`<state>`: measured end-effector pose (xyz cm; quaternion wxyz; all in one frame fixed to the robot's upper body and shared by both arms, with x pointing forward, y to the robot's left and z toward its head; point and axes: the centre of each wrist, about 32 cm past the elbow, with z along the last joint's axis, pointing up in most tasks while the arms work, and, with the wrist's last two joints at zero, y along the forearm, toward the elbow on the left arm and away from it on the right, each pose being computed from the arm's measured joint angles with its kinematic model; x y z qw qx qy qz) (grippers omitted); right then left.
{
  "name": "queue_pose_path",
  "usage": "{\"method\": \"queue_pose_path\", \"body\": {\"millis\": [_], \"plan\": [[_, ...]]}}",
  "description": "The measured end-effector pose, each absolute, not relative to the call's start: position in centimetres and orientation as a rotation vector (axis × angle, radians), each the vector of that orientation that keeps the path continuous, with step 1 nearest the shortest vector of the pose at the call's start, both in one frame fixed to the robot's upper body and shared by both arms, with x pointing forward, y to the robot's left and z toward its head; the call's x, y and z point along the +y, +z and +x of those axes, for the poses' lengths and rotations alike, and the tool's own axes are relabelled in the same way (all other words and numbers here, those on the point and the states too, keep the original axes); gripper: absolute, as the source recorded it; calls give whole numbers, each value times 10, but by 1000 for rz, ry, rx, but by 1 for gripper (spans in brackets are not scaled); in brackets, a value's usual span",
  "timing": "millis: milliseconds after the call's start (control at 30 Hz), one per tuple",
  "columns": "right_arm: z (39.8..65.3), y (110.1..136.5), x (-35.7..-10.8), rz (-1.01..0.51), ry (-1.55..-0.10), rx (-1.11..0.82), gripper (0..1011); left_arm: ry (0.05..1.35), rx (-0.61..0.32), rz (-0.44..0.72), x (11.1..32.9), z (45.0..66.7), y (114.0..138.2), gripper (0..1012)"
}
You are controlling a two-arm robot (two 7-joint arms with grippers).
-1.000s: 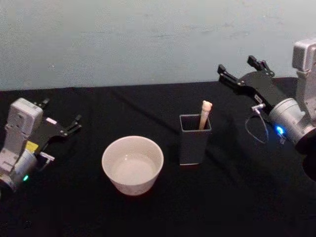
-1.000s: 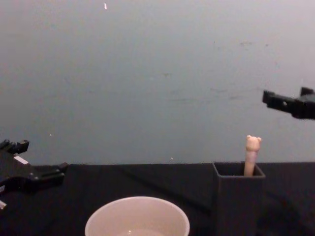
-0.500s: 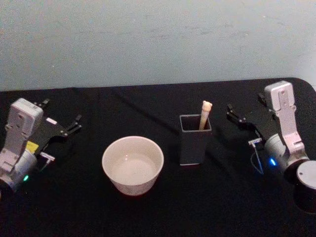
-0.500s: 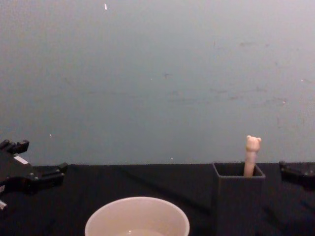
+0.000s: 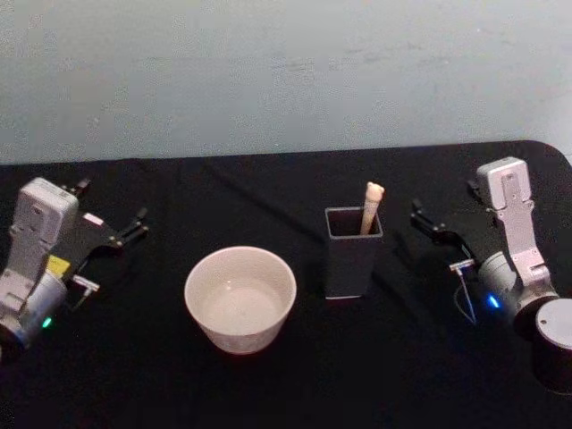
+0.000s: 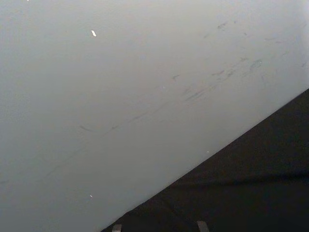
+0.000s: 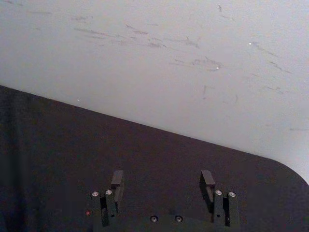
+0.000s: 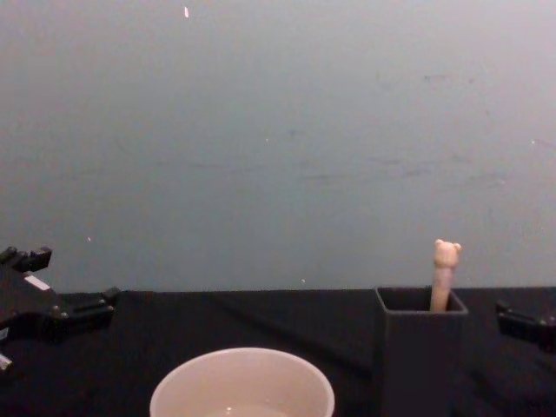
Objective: Pick up the stirring spoon with one hand, stir inside the cup, then place it back in its original position.
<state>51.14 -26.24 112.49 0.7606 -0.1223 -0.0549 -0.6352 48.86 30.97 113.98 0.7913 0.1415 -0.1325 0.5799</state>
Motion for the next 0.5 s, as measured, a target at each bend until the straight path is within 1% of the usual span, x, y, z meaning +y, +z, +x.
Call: {"method": "queue_pose_path", "body": {"millis": [500], "plan": [[512,1125,-262,-266,-1380,-122,1003,1248,-285,304,310,489,1140,1001]]}}
